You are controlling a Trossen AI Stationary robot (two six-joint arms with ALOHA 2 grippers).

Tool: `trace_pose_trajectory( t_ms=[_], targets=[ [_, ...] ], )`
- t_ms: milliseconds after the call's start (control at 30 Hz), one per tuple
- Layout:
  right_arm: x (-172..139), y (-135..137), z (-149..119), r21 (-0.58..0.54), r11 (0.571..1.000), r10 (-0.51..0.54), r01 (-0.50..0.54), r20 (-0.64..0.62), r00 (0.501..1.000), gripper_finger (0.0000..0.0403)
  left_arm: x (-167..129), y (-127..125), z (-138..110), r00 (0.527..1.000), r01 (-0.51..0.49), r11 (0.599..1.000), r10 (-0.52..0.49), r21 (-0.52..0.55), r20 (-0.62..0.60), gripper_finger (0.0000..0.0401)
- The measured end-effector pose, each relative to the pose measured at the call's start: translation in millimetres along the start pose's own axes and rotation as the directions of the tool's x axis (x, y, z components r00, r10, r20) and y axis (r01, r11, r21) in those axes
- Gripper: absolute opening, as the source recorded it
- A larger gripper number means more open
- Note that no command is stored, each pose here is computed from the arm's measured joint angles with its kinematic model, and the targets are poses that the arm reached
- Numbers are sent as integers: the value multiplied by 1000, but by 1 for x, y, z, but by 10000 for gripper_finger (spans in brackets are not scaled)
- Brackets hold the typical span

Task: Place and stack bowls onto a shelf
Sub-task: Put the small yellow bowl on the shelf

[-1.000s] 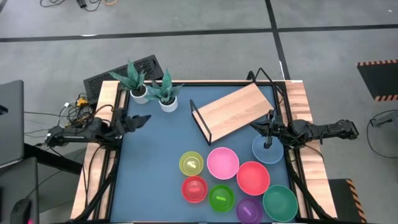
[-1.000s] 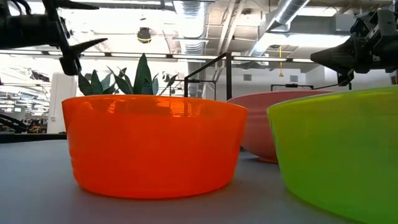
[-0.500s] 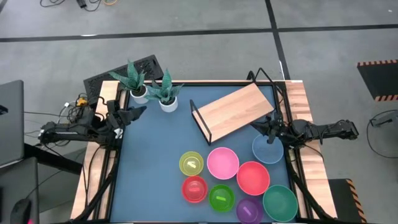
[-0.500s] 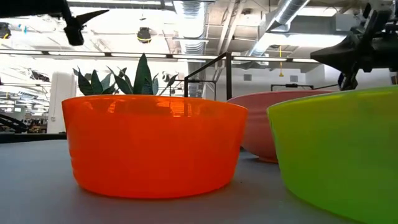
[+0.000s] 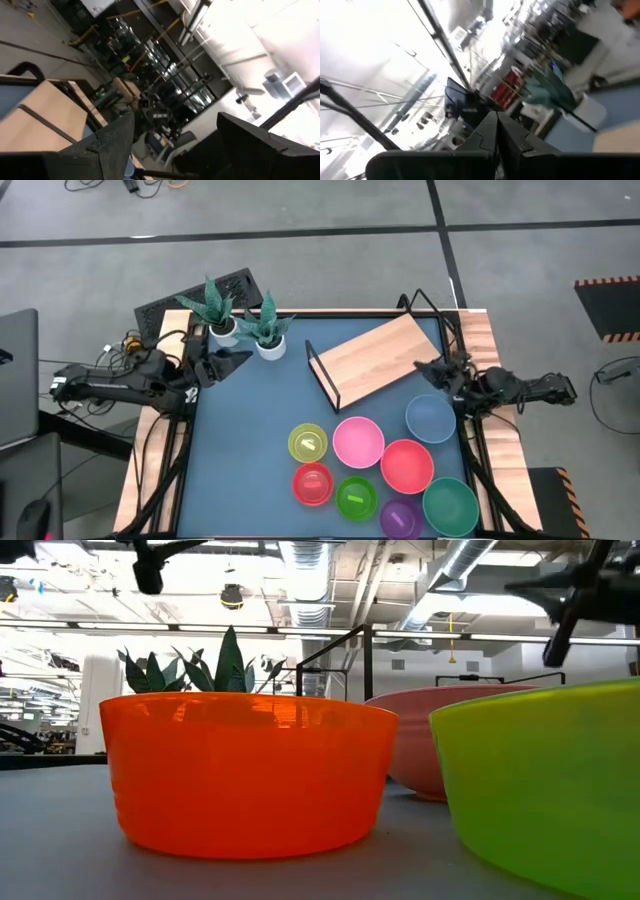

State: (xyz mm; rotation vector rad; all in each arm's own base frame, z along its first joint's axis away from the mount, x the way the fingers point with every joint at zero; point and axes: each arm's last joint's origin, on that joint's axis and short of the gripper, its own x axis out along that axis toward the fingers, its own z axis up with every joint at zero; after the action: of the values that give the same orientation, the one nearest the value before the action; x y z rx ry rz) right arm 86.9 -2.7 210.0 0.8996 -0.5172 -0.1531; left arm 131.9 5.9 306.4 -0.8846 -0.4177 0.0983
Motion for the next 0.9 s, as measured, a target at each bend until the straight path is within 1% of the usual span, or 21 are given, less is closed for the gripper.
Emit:
trace_pose_trajectory(
  t_ms=[133,200,233,300,367,467,533,633,700,767,833,900],
  targets=[
    [2,31,28,-37,997,71,-69,64,995,32,5,-8,4,999,43,999,-43,-29,-12,269],
    [3,48,44,-112,992,67,-63,32,997,32,6,-13,7,997,80,997,-80,-19,2,269],
    [3,57,52,-152,987,44,-43,4,999,32,6,-15,9,995,95,995,-95,-11,11,269],
    [3,73,67,-225,974,-29,14,-62,998,32,6,-19,12,993,115,993,-115,5,29,269],
    [5,88,82,-294,951,-140,98,-126,982,32,5,-19,13,992,119,993,-119,14,33,269],
    [9,104,95,-418,884,-331,208,-247,911,36,4,-21,15,989,142,990,-142,8,43,269],
    [14,113,100,-487,829,-458,276,-306,835,44,4,-22,15,987,160,987,-160,7,33,269],
    [27,119,98,-604,720,-631,343,-364,685,65,4,-22,14,986,163,987,-163,8,26,269],
    [37,119,91,-680,634,-736,369,-383,559,85,4,-22,14,987,161,987,-161,18,25,269],
    [45,117,83,-731,558,-813,392,-388,433,109,4,-22,14,987,160,986,-161,43,25,269],
    [49,111,73,-773,477,-877,419,-390,280,136,4,-22,14,987,160,985,-161,61,26,269],
    [52,104,63,-805,401,-914,438,-380,139,163,4,-22,14,987,159,985,-161,69,26,269]
  ],
)
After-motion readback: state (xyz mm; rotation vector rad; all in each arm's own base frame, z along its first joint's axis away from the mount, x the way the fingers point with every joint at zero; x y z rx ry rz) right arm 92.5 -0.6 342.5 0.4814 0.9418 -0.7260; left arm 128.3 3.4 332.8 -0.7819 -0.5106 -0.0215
